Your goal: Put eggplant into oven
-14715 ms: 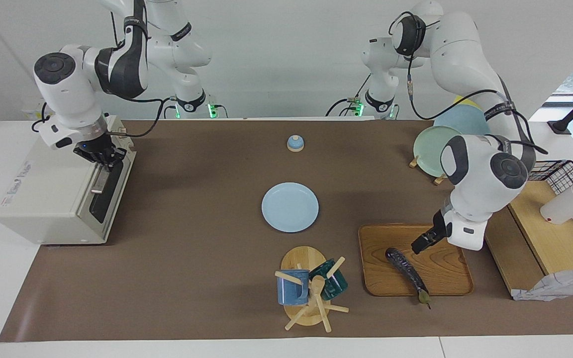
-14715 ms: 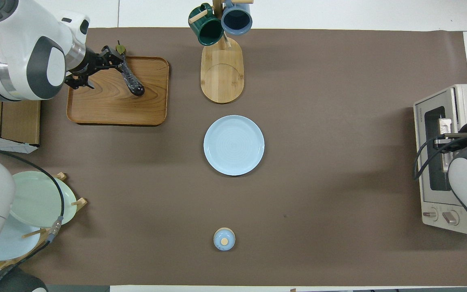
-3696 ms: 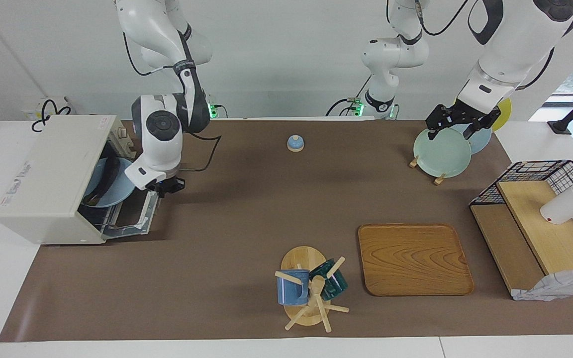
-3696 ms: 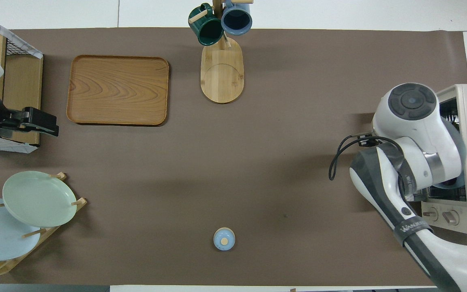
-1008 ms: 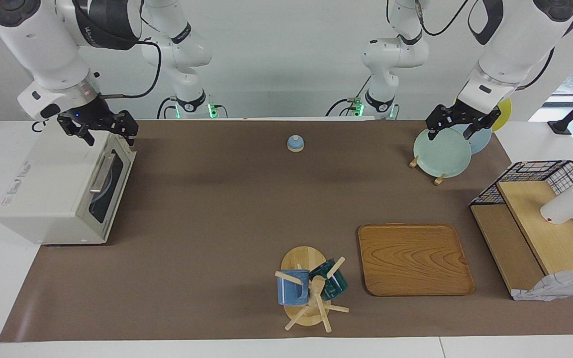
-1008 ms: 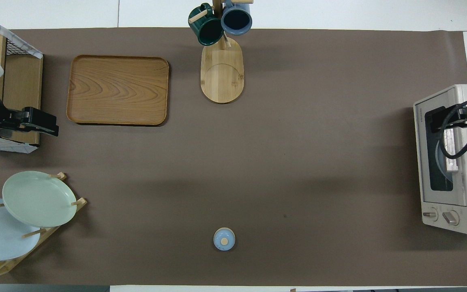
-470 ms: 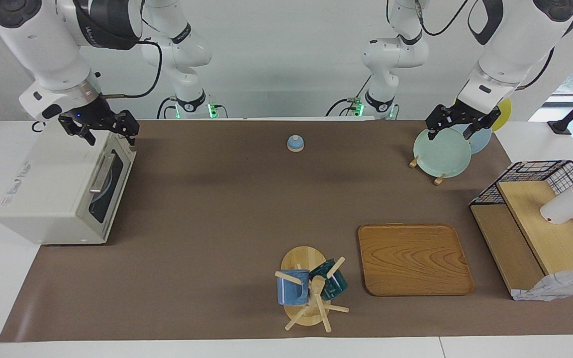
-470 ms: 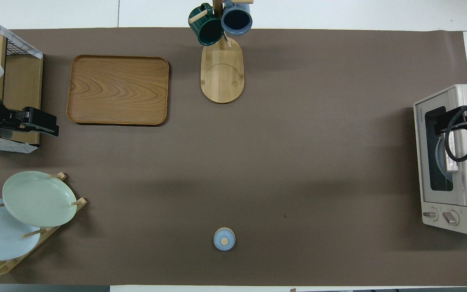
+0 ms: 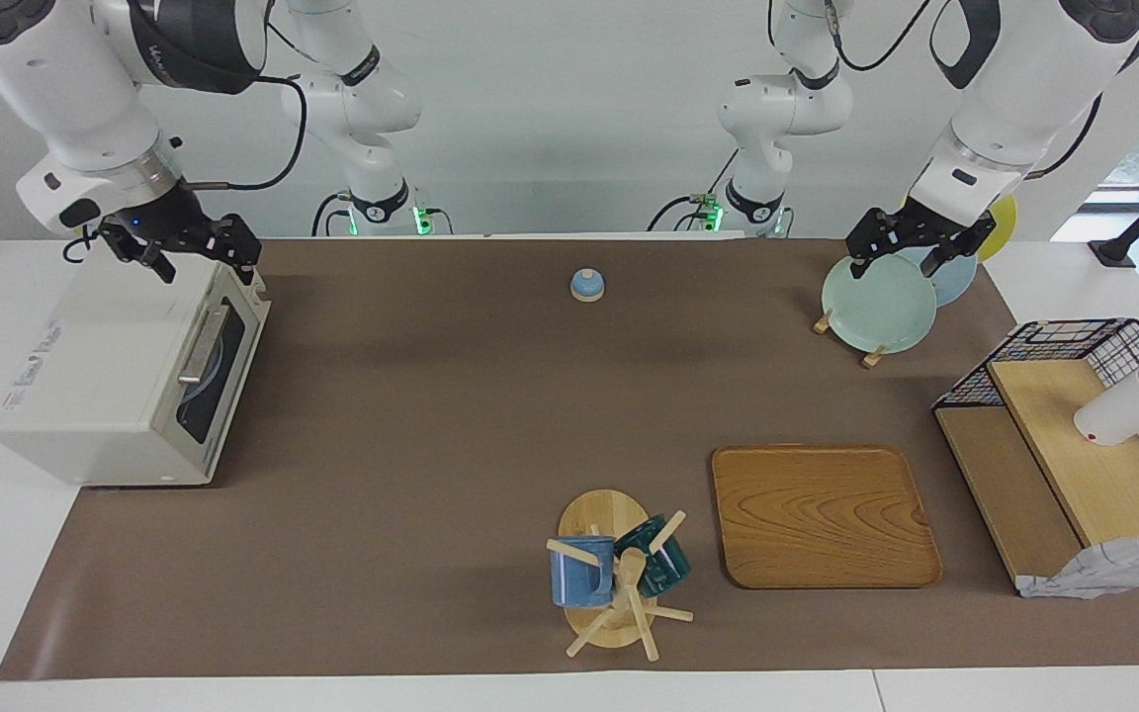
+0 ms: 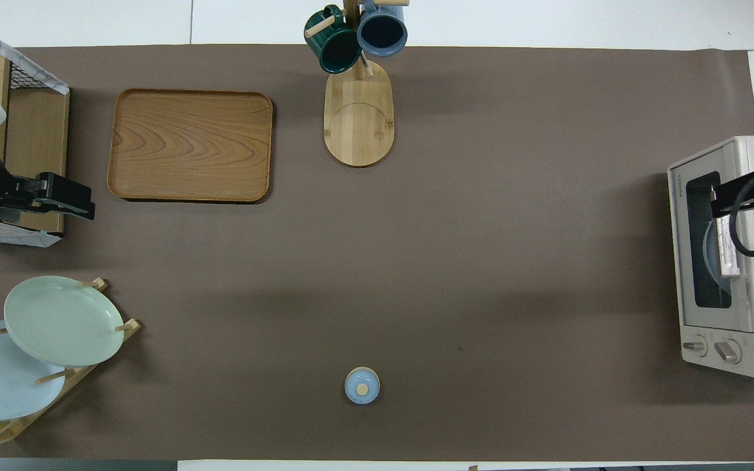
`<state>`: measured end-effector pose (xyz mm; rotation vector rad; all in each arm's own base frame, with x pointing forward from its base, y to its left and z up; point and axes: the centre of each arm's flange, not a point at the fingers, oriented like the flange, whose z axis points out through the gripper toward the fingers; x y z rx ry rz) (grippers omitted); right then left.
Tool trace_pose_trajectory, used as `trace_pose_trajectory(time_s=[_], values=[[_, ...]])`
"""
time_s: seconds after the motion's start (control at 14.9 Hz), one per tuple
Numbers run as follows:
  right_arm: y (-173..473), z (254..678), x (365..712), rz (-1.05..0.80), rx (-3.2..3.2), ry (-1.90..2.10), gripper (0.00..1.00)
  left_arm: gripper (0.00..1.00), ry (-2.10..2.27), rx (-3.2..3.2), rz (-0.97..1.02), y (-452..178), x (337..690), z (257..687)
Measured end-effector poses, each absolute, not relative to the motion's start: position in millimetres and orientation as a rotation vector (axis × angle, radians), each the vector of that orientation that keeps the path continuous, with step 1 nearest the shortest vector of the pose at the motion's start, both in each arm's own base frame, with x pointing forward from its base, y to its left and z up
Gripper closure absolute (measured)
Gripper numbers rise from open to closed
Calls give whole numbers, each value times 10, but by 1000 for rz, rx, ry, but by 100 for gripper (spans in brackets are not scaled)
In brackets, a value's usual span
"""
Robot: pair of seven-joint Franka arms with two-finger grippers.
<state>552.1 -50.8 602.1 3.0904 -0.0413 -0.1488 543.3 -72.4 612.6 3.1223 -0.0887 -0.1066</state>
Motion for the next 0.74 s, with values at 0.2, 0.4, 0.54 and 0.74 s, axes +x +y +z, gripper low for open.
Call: trace_pose_trajectory(time_s=[0.2,0.4,0.54,0.74], values=[[-525,6065,5507,-151,3090,-47,0,0,-89,3122,-107,-724,5433,6126],[-521,6083,5502,-150,3090,-47,0,0,-89,3122,-107,-724,5433,6126],[-517,6083,5502,-150,3090,-46,0,0,-89,3122,-107,-724,5433,6126],[-510,6082,5503,-151,3090,-43,0,0,-89,3122,-107,-724,5433,6126]])
